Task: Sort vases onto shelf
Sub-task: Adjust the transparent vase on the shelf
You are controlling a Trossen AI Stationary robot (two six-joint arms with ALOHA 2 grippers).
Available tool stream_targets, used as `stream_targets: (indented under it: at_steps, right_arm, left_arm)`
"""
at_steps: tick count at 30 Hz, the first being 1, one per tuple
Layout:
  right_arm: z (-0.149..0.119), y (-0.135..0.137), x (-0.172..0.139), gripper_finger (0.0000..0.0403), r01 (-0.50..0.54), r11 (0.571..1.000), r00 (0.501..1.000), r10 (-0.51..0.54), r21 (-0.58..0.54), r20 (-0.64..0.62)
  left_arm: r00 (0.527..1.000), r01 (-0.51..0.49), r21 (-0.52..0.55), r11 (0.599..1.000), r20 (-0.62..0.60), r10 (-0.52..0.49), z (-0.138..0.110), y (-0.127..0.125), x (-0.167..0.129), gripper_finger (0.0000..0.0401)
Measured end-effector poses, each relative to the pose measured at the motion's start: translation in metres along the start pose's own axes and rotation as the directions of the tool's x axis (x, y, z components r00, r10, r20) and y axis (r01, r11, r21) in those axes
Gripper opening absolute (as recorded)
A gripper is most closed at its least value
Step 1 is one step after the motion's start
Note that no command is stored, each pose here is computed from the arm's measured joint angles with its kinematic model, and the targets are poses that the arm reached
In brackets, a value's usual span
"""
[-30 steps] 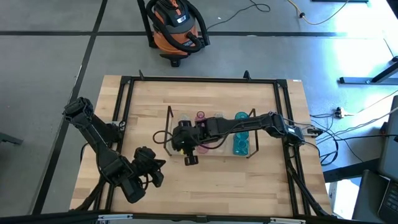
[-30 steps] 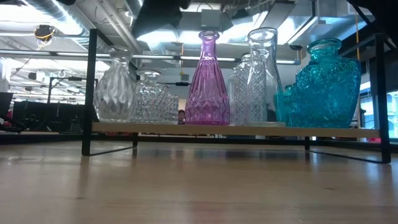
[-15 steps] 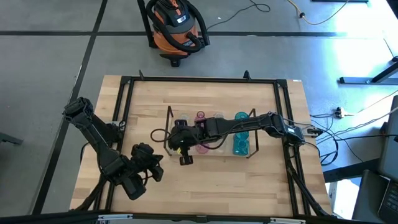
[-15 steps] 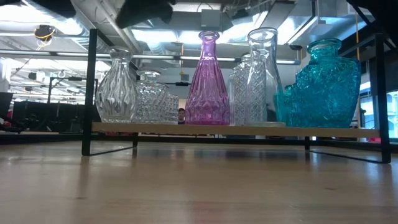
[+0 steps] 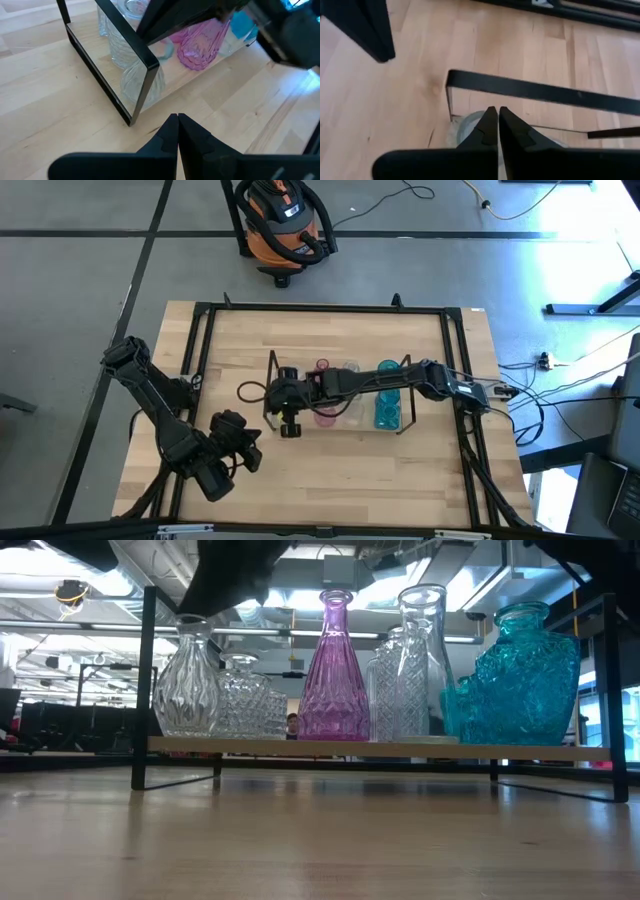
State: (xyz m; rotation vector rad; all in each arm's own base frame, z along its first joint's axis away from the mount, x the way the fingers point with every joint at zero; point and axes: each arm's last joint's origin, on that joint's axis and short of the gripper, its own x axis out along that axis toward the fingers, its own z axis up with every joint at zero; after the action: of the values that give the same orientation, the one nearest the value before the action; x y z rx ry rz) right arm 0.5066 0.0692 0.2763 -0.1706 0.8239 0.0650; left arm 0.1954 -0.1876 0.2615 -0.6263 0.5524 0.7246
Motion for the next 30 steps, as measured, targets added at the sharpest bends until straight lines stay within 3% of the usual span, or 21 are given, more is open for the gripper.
stream_targets:
  at_steps: [13, 16, 20, 27, 30]
  right_arm:
    - [-0.004, 0.002, 0.003, 0.0, -0.015, 1.0, 0.999, 0.016, 0.016, -0.039]
    - [-0.002, 0.001, -0.003, 0.0, -0.016, 1.0, 0.999, 0.017, 0.018, -0.05]
    - [0.0, 0.001, -0.007, 0.0, -0.012, 0.999, 0.998, 0.014, 0.034, -0.056]
    - [0.001, 0.0, -0.011, 0.0, -0.003, 0.998, 0.997, 0.008, 0.062, -0.079]
    - [0.0, 0.005, -0.012, 0.0, -0.031, 0.994, 0.996, 0.039, 0.103, -0.082]
  left_arm:
    - [1.0, -0.02, 0.019, 1.0, -0.001, 0.02, 0.0, 0.003, 0.001, 0.0]
    - [0.998, -0.068, 0.026, 0.997, -0.006, 0.068, -0.007, 0.014, 0.009, 0.0]
    - [0.995, -0.104, -0.055, 0.993, -0.007, 0.104, -0.028, 0.036, 0.023, 0.0]
    - [0.988, 0.143, -0.185, 0.972, 0.089, -0.129, -0.071, 0.064, 0.057, 0.0]
    - [0.98, 0.17, -0.218, 0.961, 0.14, -0.142, -0.079, 0.084, 0.071, 0.0]
